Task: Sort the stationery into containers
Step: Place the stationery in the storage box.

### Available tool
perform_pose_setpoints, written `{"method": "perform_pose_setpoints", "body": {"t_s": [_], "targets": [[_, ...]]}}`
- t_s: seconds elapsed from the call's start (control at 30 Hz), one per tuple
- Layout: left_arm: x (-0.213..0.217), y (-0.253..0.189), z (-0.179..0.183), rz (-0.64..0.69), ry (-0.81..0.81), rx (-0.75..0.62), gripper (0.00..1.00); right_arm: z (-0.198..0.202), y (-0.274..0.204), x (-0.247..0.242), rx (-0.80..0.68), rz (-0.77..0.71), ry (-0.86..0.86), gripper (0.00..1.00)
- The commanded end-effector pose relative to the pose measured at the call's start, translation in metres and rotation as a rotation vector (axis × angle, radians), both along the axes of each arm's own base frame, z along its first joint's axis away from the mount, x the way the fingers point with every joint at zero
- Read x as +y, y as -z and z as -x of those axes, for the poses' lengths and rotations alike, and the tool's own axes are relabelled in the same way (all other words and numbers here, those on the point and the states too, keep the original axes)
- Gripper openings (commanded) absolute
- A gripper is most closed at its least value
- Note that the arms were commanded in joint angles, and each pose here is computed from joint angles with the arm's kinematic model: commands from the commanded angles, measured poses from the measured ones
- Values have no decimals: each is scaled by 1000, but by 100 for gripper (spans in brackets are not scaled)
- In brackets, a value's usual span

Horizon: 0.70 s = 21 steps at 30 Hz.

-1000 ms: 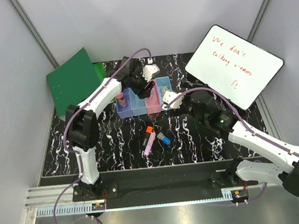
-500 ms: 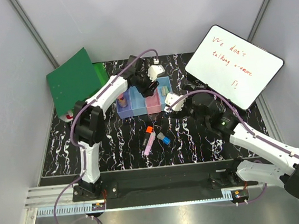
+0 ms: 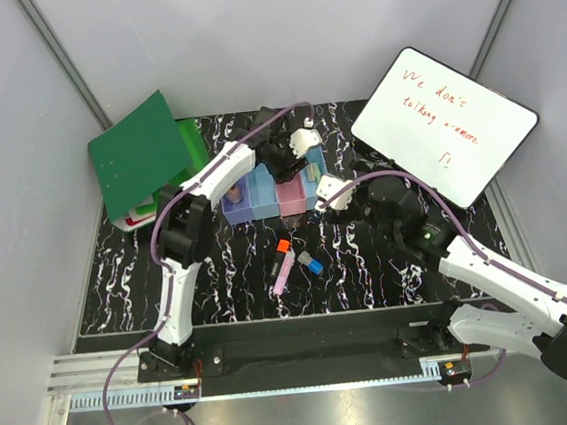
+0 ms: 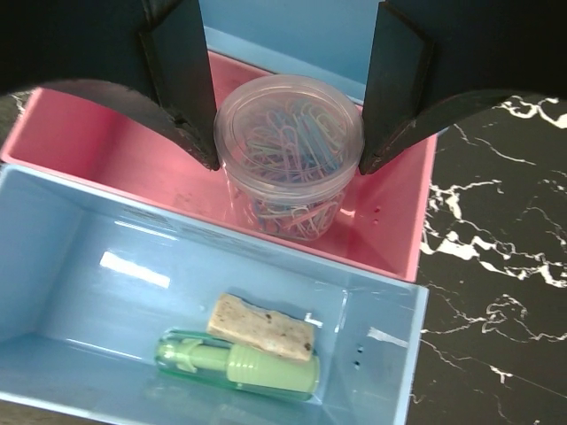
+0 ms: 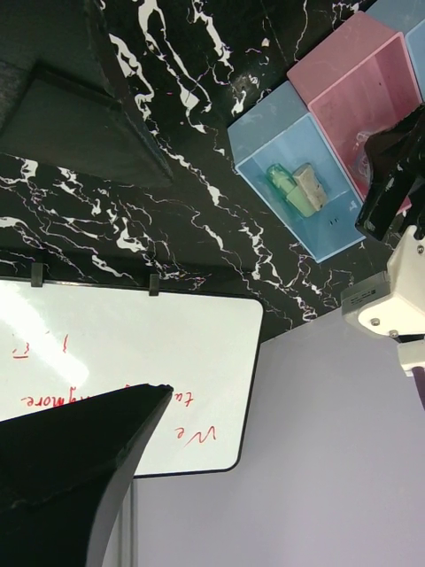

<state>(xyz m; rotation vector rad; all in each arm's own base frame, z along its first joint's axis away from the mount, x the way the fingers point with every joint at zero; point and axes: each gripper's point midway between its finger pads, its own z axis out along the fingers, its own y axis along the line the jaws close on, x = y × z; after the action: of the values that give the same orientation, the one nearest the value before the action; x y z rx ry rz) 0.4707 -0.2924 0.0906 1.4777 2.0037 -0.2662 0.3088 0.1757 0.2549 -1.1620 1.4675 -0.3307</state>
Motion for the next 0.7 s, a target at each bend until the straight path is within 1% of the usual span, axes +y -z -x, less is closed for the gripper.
{"method": "perform_pose_setpoints", "body": {"t_s": [0.0, 0.03, 0.07, 0.17, 0.23, 0.27, 0.3, 0.4, 0.5, 0.57, 0.6, 0.67], "targets": [[-10, -21, -22, -1, 22, -109, 10, -1, -11, -3, -31, -59, 17, 100], [-11, -19, -23, -4, 26, -108, 13, -1, -12, -2, -33, -61, 15, 100], [-12, -20, -24, -5, 30, -114, 20, -1, -13, -2, -33, -63, 14, 100], [-13, -17, -26, -13, 38, -122, 27, -1, -12, -2, -33, -63, 14, 100], [-13, -15, -28, -21, 37, -124, 36, -2, -14, -2, -37, -67, 15, 100], [-14, -17, -29, -20, 39, -130, 53, -2, -13, -2, -37, -67, 14, 100], [-15, -17, -29, -19, 41, -130, 57, -1, -13, -2, -37, -67, 14, 100], [-16, -19, -30, -18, 44, -138, 64, -1, -12, -3, -36, -66, 15, 100], [-17, -20, -30, -13, 42, -137, 73, 0, -10, -3, -32, -67, 13, 100], [-17, -19, -30, -14, 42, -136, 76, 0, -10, -2, -32, -66, 10, 100], [-17, -20, -30, -15, 42, -138, 88, 0, -11, -2, -33, -69, 10, 100], [-16, -19, -30, -18, 47, -140, 89, 0, -12, -2, -36, -70, 10, 100]]}}
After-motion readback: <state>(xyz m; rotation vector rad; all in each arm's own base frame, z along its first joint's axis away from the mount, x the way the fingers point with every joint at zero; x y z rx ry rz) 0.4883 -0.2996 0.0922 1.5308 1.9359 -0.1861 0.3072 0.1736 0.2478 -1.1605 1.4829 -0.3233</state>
